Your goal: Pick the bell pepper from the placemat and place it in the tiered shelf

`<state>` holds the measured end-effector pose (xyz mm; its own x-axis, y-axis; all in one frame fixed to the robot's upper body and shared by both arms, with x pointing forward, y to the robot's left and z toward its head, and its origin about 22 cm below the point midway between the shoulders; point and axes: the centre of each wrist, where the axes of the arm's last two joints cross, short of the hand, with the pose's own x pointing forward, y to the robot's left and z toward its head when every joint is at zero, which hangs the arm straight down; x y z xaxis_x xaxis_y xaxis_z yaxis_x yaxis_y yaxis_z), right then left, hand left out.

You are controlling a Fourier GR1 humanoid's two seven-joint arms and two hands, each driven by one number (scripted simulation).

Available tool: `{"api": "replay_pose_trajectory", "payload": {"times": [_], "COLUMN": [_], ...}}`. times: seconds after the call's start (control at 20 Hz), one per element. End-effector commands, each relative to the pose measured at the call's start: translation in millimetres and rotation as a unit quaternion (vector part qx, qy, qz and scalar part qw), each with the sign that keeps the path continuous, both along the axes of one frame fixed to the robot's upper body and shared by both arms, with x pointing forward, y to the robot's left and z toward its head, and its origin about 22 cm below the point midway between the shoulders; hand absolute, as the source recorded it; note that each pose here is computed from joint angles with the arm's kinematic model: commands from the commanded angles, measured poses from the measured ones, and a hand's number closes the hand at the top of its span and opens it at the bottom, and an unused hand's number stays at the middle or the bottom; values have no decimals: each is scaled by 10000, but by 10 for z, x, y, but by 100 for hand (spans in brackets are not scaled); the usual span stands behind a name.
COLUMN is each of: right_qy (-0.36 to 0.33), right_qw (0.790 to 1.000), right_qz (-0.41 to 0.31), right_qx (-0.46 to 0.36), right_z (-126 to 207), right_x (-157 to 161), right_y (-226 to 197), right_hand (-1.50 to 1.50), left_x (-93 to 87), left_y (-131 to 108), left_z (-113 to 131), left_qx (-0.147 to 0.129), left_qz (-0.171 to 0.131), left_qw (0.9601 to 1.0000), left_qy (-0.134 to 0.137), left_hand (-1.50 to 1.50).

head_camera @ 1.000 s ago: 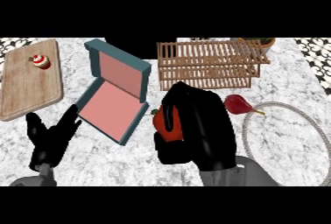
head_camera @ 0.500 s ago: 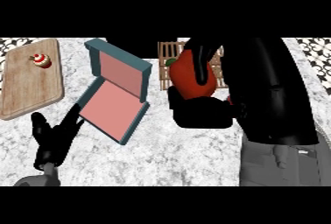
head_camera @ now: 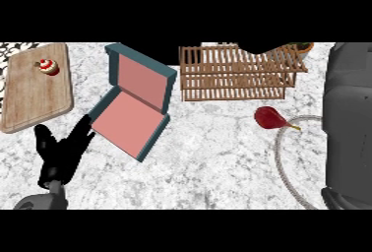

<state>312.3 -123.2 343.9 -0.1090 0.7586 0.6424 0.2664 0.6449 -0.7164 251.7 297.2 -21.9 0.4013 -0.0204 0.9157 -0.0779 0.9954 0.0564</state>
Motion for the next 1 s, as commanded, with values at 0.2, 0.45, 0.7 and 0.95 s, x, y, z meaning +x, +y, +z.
{"api": "replay_pose_trajectory", "payload": {"times": [0.2, 0.45, 0.7, 0.95], "right_qy": [382, 511, 507, 443], "right_qw": [9991, 9970, 9959, 9970], "right_qz": [43, 144, 56, 37], "right_qx": [-189, -563, -748, -635], "right_z": [79, 7, -306, -389], "right_x": [470, 806, 1073, 1164], "right_y": [-129, -344, -366, -325], "right_hand": [150, 150, 150, 150], "left_x": [-45, -19, -73, -48], "left_y": [-108, -108, -143, 30], "left_z": [-164, 11, -19, -2], "left_qx": [-76, -47, -63, -71], "left_qz": [-60, -52, -6, 16], "left_qw": [9996, 9997, 9997, 9998], "left_qy": [267, 240, 257, 179], "left_hand": [0, 0, 0, 0]}}
